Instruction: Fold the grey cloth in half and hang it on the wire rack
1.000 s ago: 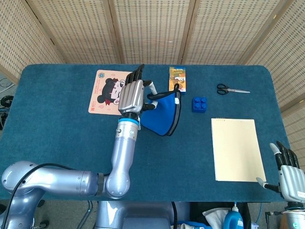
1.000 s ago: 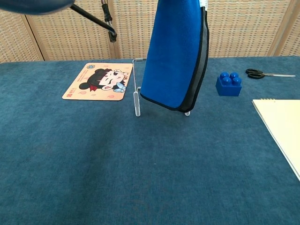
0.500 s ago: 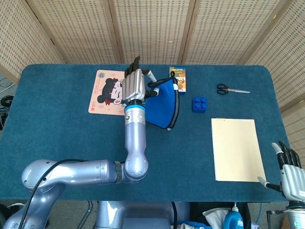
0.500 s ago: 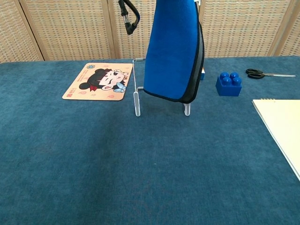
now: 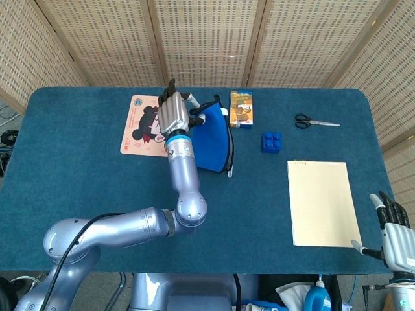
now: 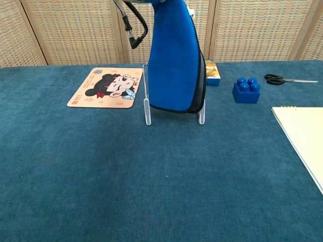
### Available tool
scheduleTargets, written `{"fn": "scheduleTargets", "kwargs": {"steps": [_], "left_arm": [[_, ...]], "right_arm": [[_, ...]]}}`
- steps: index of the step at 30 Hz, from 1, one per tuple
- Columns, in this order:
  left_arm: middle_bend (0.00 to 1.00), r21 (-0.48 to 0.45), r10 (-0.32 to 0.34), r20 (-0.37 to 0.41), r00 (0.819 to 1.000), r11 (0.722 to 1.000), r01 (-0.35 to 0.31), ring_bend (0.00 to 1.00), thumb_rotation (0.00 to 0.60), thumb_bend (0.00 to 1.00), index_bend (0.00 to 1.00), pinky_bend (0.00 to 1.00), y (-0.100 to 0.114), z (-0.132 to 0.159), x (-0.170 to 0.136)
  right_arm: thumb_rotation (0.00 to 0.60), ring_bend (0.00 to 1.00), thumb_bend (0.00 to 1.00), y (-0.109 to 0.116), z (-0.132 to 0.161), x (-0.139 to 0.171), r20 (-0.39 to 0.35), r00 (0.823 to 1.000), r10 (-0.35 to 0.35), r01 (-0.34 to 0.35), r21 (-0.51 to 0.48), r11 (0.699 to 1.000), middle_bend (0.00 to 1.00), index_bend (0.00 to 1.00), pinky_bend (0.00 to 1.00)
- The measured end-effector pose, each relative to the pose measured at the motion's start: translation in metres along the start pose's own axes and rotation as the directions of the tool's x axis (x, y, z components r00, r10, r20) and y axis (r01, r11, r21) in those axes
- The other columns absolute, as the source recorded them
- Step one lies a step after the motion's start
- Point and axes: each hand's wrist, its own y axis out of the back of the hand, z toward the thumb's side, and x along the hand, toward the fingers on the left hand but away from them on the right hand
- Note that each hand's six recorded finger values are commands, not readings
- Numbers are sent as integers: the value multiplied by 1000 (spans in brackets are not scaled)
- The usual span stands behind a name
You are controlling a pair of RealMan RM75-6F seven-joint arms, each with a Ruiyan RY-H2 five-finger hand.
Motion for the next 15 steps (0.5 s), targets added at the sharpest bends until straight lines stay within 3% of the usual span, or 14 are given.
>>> {"fn": "scheduleTargets", "kwargs": {"steps": [15], "left_arm": [[0, -7, -37, -113, 993, 999, 36, 0, 600, 535, 886, 0, -32, -39, 37]], "right_arm": [[600, 0, 0, -7, -4, -5, 27, 999, 18, -19, 19, 1000, 0, 0, 0]]}}
